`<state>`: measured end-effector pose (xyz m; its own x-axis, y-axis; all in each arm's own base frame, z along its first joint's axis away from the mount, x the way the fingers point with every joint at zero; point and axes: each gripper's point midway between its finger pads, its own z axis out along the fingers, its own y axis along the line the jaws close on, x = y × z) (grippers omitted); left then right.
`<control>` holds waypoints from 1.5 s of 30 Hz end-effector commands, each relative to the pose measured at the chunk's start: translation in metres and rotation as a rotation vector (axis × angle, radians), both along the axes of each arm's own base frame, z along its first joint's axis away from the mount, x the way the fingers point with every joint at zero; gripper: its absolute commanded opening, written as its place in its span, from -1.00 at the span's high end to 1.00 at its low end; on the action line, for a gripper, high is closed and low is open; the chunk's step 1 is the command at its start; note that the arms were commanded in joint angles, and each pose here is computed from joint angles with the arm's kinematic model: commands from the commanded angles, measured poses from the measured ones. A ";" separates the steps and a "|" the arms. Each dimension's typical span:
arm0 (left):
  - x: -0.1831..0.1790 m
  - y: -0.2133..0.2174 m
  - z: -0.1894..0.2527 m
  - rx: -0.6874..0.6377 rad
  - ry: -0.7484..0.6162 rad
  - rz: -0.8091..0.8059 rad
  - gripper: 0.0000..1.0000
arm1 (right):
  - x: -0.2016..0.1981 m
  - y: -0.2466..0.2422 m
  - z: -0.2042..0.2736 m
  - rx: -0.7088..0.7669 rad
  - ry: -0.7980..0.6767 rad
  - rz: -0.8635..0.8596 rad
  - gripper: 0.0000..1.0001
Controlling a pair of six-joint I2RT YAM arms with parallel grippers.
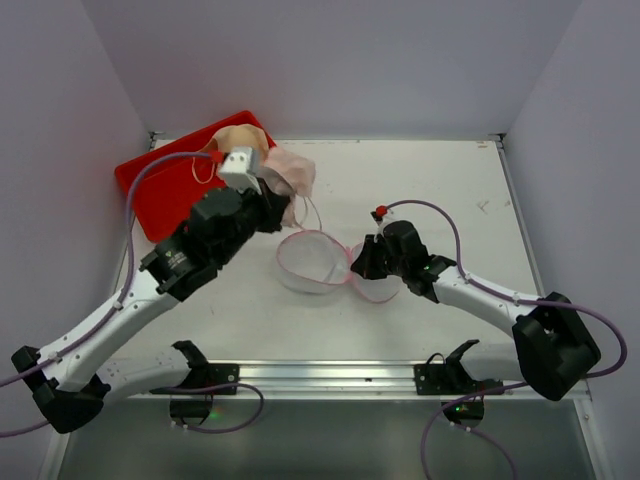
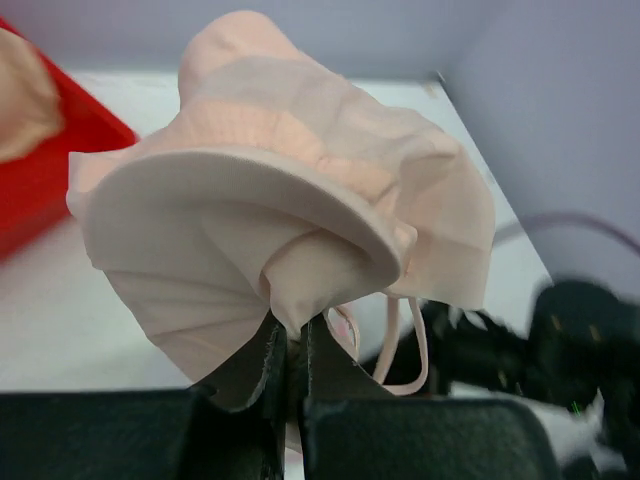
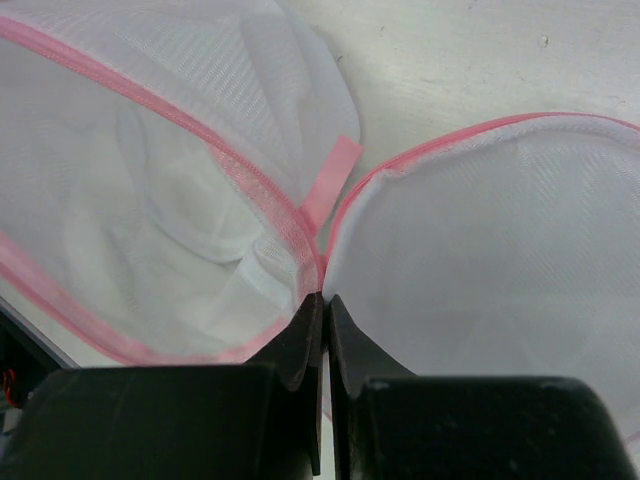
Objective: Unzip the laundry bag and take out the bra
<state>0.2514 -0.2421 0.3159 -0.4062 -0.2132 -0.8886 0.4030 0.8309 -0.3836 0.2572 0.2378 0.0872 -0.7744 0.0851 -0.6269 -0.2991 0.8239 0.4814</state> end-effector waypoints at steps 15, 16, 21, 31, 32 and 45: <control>0.252 0.289 -0.064 0.354 0.178 0.842 1.00 | 0.007 0.003 0.020 -0.004 -0.042 0.014 1.00; 0.260 0.294 -0.068 0.357 0.183 0.852 1.00 | 0.007 0.004 0.020 -0.005 -0.043 0.017 1.00; 0.280 0.316 -0.154 0.374 0.400 0.841 0.42 | 0.010 0.004 0.023 -0.017 -0.054 0.024 1.00; 0.188 0.212 -0.091 0.145 0.311 0.579 -0.70 | 0.018 0.010 0.034 -0.027 -0.075 0.044 0.98; 0.168 0.179 -0.069 0.098 0.246 0.508 -0.69 | 0.018 0.010 0.033 -0.033 -0.070 0.044 0.96; 0.048 0.028 -0.229 0.021 0.432 0.183 -0.39 | 0.024 0.010 0.051 -0.022 -0.062 0.005 0.25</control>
<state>0.2841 -0.1894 0.0766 -0.7586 -0.2318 -0.6089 0.0443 0.9140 -0.4032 0.2728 0.2437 0.1136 -0.7600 0.0385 -0.6488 -0.3301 0.8370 0.4364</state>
